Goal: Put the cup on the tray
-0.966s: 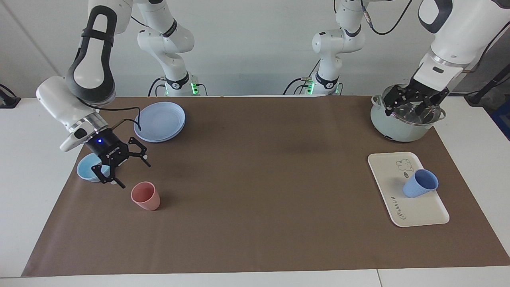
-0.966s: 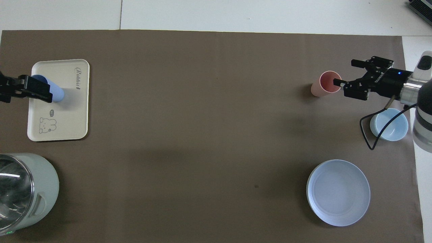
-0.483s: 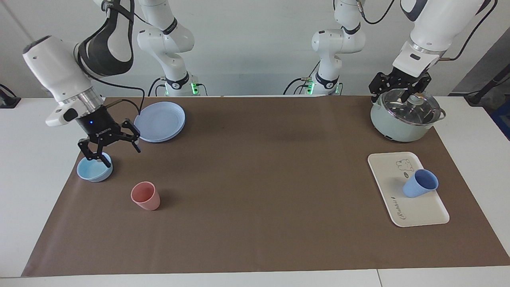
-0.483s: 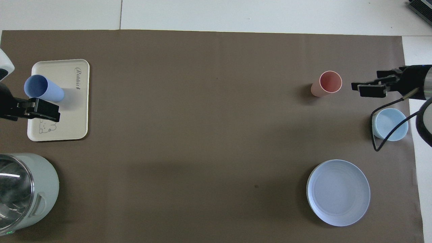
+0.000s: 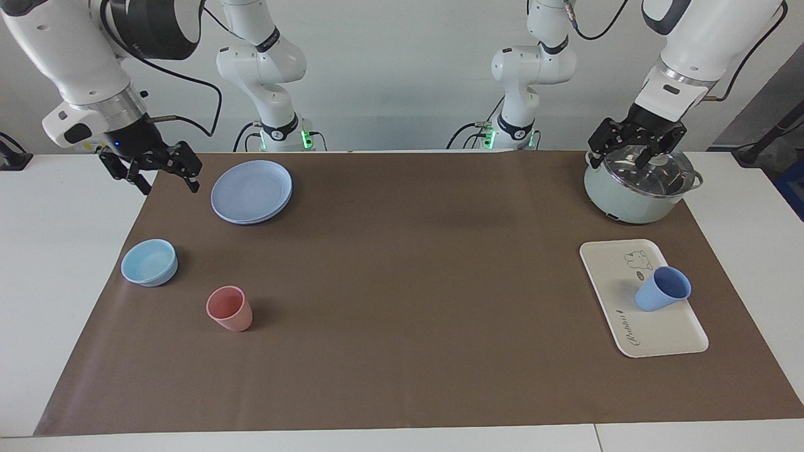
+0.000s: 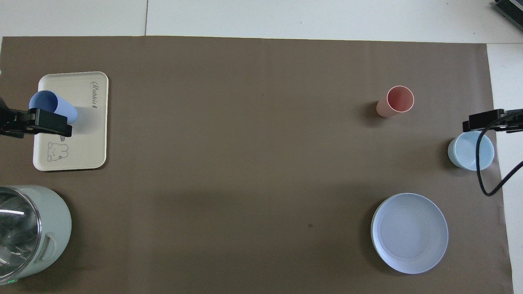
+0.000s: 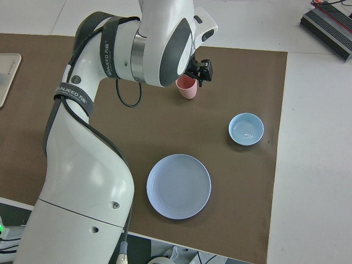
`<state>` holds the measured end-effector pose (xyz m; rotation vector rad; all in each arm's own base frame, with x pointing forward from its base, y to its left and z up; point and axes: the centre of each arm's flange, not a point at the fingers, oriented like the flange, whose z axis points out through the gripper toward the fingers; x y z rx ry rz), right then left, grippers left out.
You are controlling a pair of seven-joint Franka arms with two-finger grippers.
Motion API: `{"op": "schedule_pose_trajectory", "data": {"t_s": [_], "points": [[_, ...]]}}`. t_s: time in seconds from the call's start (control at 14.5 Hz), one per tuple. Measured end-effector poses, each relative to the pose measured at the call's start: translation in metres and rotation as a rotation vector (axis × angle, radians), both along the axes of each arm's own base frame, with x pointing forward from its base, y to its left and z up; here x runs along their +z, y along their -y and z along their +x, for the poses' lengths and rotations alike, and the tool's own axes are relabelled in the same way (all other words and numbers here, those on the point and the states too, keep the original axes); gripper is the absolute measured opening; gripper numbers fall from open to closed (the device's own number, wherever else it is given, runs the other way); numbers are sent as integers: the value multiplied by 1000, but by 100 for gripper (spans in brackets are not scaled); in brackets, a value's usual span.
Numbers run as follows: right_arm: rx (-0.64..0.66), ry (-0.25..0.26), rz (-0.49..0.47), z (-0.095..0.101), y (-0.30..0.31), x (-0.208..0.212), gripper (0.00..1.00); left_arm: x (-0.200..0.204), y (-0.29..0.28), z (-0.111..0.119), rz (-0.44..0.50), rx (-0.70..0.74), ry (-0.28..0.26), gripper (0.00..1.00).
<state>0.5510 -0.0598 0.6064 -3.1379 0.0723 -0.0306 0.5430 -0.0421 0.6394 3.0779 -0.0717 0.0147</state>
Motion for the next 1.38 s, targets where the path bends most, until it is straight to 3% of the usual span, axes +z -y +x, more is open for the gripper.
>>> {"op": "schedule_pose_trajectory", "data": {"t_s": [0.14, 0.76, 1.38], "points": [[-14, -34, -24, -7, 1, 15, 100, 2, 0, -2, -1, -1, -13, 100], [-40, -52, -16, -12, -7, 27, 100, 8, -1, -6, 0, -1, -23, 100], [-13, -78, -18, -15, -27, 41, 100, 12, 3, -1, -4, -6, 24, 100]]}}
